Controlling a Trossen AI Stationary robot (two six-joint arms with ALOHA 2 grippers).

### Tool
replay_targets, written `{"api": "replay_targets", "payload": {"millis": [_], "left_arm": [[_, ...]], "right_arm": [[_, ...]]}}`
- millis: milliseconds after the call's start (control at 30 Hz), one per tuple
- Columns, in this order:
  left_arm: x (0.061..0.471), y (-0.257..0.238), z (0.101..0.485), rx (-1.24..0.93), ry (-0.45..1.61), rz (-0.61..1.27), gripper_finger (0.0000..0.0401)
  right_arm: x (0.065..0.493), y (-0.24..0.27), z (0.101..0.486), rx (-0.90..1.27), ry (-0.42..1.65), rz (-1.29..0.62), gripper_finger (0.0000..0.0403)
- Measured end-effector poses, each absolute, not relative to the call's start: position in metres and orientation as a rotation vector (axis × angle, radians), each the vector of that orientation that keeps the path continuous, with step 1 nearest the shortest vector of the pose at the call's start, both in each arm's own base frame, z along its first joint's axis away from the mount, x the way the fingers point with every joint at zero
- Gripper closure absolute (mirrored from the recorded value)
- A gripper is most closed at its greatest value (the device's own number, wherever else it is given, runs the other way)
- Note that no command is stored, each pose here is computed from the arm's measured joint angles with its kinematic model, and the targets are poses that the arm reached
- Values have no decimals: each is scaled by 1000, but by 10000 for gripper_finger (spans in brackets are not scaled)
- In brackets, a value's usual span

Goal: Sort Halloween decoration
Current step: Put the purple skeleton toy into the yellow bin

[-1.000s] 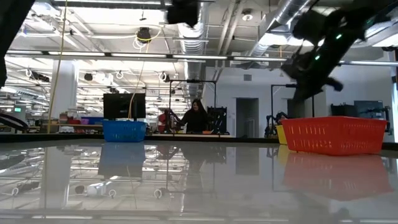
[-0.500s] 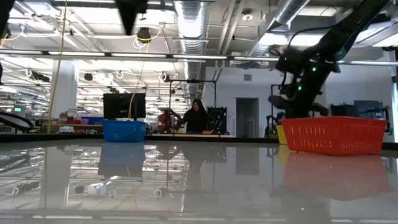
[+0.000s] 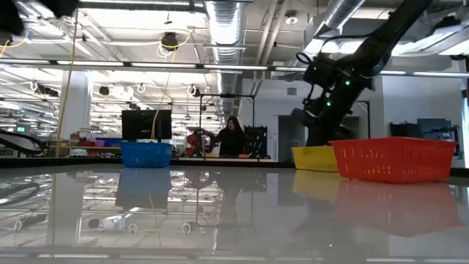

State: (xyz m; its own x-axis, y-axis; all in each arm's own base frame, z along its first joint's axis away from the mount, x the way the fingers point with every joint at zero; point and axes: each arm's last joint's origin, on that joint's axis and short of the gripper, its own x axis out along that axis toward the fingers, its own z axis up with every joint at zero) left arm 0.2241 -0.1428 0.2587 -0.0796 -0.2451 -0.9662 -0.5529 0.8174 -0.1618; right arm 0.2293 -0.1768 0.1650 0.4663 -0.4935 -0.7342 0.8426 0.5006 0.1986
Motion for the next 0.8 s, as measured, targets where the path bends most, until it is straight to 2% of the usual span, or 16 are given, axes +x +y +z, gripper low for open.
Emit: {"api": "replay_targets", "payload": {"millis": [167,367,500,633,800], "left_arm": [[204,-177,250,-843,1633,110,272],[194,-207,254,-906,1592,-41,272],[190,-218,255,-847,1490,-89,262],[188,-229,255,-719,1311,-141,244],[175,-254,232,-513,1327,-213,233]], "right_arm": [[240,-173,172,604,623,-853,380],[243,-169,190,609,515,-804,310],[242,-163,213,607,394,-735,277],[239,-152,244,581,253,-625,265],[229,-128,284,519,103,-493,267]]}}
